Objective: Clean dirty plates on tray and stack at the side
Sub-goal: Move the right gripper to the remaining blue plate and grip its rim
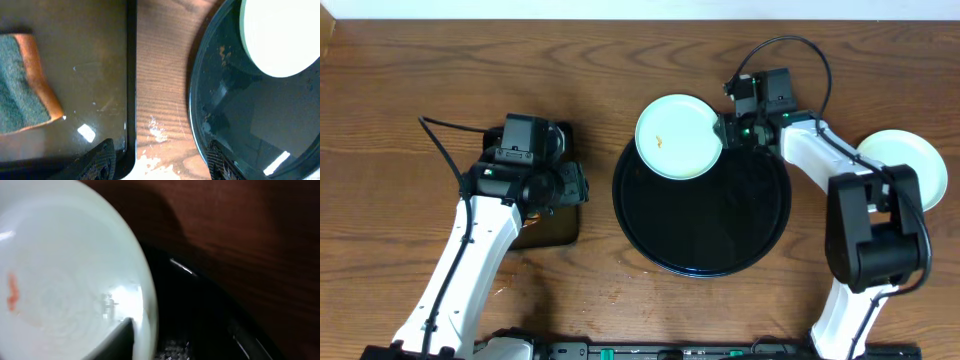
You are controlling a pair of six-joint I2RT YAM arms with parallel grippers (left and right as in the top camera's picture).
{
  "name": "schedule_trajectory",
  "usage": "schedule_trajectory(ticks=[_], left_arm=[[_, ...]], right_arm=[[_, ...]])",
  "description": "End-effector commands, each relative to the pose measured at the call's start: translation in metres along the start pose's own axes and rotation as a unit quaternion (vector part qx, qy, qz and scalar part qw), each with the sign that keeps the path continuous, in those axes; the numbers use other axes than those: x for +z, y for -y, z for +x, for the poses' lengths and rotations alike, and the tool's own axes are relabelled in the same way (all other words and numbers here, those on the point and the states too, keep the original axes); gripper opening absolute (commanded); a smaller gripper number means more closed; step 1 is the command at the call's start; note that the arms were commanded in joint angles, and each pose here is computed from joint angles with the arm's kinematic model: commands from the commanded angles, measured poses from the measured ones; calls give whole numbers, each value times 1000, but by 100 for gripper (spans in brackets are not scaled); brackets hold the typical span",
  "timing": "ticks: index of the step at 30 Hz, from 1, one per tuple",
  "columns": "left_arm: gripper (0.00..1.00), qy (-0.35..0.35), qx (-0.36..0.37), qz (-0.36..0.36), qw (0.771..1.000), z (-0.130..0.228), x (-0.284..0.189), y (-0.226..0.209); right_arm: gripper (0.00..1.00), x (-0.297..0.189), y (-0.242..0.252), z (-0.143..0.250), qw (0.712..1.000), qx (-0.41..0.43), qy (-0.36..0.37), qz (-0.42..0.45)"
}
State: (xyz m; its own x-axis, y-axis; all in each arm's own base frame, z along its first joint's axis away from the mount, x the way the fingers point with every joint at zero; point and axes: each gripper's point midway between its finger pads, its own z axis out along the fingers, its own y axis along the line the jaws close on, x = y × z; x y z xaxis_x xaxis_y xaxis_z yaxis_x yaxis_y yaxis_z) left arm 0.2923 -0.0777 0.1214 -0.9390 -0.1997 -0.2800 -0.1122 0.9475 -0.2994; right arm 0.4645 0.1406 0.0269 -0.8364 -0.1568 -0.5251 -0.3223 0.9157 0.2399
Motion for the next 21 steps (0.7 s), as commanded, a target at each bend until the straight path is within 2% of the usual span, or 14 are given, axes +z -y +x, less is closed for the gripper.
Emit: schedule_trajectory(ticks=[1,6,11,15,21], left_arm=[[60,1,10,-4,1000,0,-3,-1],[60,-2,9,-5,1000,1,-3,-2],[60,-3,11,-5,1000,1,-3,-2],[60,3,10,-28,1000,0,-4,-10],[60,13,10,-55,998,-4,-4,-19]], right_arm=[[2,9,2,4,1000,6,-13,-5],[1,-3,-1,13,999,25,-37,-1],[1,-44,10,36,991,70,-90,66],[1,-73,5,61,981,106,-142,85],[1,-78,0,97,963,146,-204,95]])
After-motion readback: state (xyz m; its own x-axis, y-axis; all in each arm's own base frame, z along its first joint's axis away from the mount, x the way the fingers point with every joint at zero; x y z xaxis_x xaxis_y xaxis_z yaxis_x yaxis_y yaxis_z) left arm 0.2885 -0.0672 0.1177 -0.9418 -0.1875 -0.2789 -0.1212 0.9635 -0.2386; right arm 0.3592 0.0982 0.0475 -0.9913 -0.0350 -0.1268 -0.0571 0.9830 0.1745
